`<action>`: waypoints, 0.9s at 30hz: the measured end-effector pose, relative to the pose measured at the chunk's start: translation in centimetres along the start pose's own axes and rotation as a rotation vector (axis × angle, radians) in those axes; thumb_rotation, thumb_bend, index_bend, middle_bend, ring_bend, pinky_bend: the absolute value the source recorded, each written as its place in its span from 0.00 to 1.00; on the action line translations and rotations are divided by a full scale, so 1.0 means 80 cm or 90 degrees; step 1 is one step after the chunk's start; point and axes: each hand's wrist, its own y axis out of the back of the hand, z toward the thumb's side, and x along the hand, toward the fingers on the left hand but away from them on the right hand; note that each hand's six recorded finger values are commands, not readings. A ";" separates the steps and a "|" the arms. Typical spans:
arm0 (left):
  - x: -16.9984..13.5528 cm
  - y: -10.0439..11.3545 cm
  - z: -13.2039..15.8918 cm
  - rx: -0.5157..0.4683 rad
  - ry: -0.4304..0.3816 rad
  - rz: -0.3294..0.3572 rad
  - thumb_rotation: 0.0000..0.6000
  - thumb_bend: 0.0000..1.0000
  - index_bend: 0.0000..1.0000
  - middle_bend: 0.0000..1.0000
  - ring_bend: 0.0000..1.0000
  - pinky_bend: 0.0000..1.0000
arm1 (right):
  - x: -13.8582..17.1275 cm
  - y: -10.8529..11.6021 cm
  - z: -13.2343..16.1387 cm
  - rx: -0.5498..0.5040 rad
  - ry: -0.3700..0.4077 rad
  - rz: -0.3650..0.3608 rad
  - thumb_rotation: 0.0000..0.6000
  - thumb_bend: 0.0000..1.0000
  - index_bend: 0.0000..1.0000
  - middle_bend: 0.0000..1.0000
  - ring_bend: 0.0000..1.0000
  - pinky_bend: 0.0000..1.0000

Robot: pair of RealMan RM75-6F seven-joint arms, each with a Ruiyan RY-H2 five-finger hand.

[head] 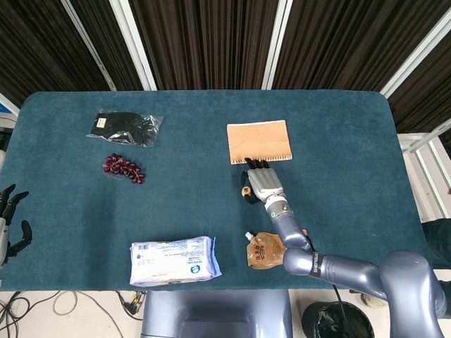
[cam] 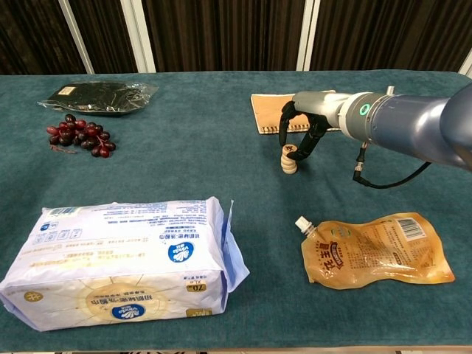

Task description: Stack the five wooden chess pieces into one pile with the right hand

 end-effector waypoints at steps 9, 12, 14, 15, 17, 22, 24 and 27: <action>0.000 0.001 -0.001 0.000 0.000 0.002 1.00 0.62 0.18 0.00 0.00 0.00 | 0.011 0.027 0.001 -0.035 0.010 -0.030 1.00 0.41 0.42 0.00 0.00 0.00; 0.000 0.001 0.000 0.001 -0.001 0.002 1.00 0.62 0.18 0.00 0.00 0.00 | 0.022 0.039 -0.005 -0.049 0.012 -0.045 1.00 0.41 0.41 0.00 0.00 0.00; -0.001 0.001 0.000 0.001 -0.001 0.002 1.00 0.62 0.18 0.00 0.00 0.00 | 0.034 0.048 -0.014 -0.057 0.011 -0.057 1.00 0.41 0.39 0.00 0.00 0.00; -0.001 0.001 0.001 0.001 -0.002 0.002 1.00 0.62 0.18 0.00 0.00 0.00 | 0.040 0.051 -0.020 -0.059 0.010 -0.062 1.00 0.41 0.37 0.00 0.00 0.00; -0.001 0.001 0.001 0.001 -0.002 0.002 1.00 0.62 0.17 0.00 0.00 0.00 | 0.055 0.057 -0.035 -0.065 0.006 -0.076 1.00 0.41 0.34 0.00 0.00 0.00; -0.002 0.002 0.002 0.001 -0.001 0.005 1.00 0.62 0.17 0.00 0.00 0.00 | 0.095 0.064 -0.070 -0.062 0.004 -0.126 1.00 0.41 0.28 0.00 0.00 0.00; -0.002 0.002 0.002 0.000 -0.001 0.007 1.00 0.62 0.17 0.00 0.00 0.00 | 0.113 0.064 -0.084 -0.054 0.006 -0.150 1.00 0.41 0.24 0.00 0.00 0.00; -0.002 0.002 0.002 0.000 -0.002 0.007 1.00 0.62 0.16 0.00 0.00 0.00 | 0.150 0.059 -0.111 -0.042 0.002 -0.187 1.00 0.41 0.21 0.00 0.00 0.00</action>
